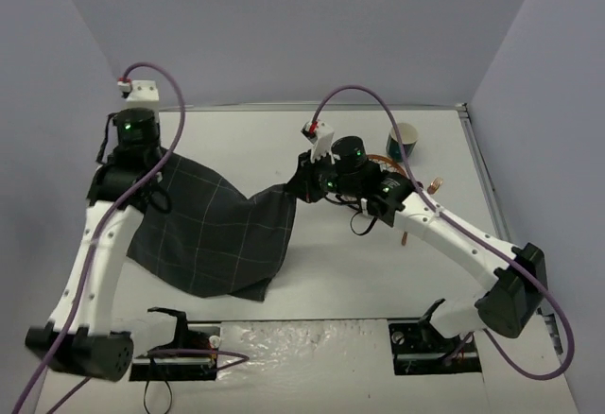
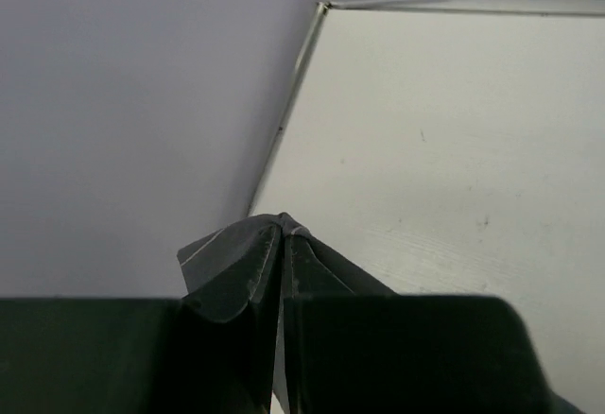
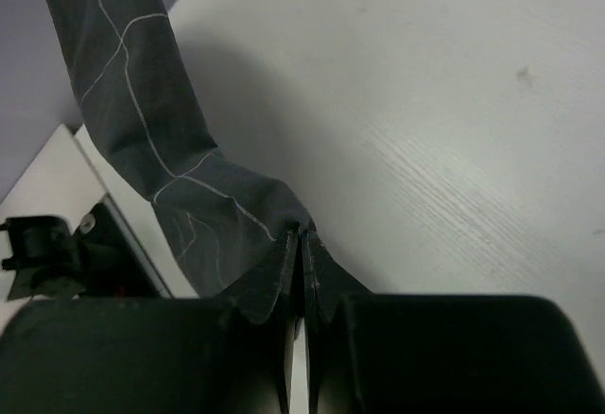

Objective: Set the dinner table for one person

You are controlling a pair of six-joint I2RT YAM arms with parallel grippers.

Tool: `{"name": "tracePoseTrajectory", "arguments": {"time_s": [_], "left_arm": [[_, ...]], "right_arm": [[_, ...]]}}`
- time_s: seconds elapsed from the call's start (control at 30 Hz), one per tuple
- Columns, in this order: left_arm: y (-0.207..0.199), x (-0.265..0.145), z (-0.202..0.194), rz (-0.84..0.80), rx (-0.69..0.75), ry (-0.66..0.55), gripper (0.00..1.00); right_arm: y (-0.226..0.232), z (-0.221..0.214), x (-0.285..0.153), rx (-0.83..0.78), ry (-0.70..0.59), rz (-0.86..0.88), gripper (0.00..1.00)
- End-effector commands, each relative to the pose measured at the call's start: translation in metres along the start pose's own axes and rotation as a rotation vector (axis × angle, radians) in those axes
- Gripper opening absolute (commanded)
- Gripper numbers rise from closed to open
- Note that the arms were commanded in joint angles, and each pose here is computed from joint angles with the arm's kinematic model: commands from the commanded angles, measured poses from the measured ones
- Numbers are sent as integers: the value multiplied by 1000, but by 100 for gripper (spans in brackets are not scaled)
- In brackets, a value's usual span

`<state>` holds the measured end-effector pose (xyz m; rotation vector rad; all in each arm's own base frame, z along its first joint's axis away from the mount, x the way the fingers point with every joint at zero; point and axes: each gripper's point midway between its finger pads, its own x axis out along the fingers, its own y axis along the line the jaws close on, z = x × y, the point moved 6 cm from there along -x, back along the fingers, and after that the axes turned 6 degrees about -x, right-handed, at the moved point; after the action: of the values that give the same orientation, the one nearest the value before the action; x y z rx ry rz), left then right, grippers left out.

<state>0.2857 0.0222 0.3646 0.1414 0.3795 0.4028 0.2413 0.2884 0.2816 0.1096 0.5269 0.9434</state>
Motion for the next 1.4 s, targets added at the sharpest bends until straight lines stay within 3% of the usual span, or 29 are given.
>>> {"name": "tracePoseTrajectory", "arguments": {"time_s": [0.0, 0.23, 0.77, 0.87, 0.97, 1.0, 1.03, 1.13, 1.23, 1.3, 1.37], "left_arm": [[-32, 81, 29, -37, -84, -98, 0], [-89, 179, 24, -102, -94, -77, 0], [-167, 286, 19, -252, -138, -136, 1], [-173, 296, 21, -261, -143, -144, 3], [-172, 300, 29, -247, -154, -154, 20], [-171, 299, 32, -241, -158, -154, 30], [-169, 297, 39, -240, -170, -166, 50], [-163, 281, 54, -253, -194, -185, 80], [-149, 250, 68, -263, -254, -200, 96], [-136, 220, 80, -270, -340, -202, 97], [-135, 205, 62, -285, -376, -111, 97]], "right_arm": [[-46, 3, 30, 95, -45, -127, 0], [-113, -10, 63, 118, -16, -225, 0], [-200, -13, 109, 90, 28, -402, 0], [-212, -9, 110, 99, 16, -454, 12], [-225, -4, 109, 109, -1, -522, 31], [-232, -5, 108, 114, 7, -568, 34], [-235, 2, 107, 109, -7, -583, 41], [-238, 10, 104, 91, -11, -616, 51], [-230, 15, 99, 71, -14, -593, 60], [-219, 15, 94, 56, -11, -557, 66], [-207, 13, 89, 54, -6, -529, 75]]}}
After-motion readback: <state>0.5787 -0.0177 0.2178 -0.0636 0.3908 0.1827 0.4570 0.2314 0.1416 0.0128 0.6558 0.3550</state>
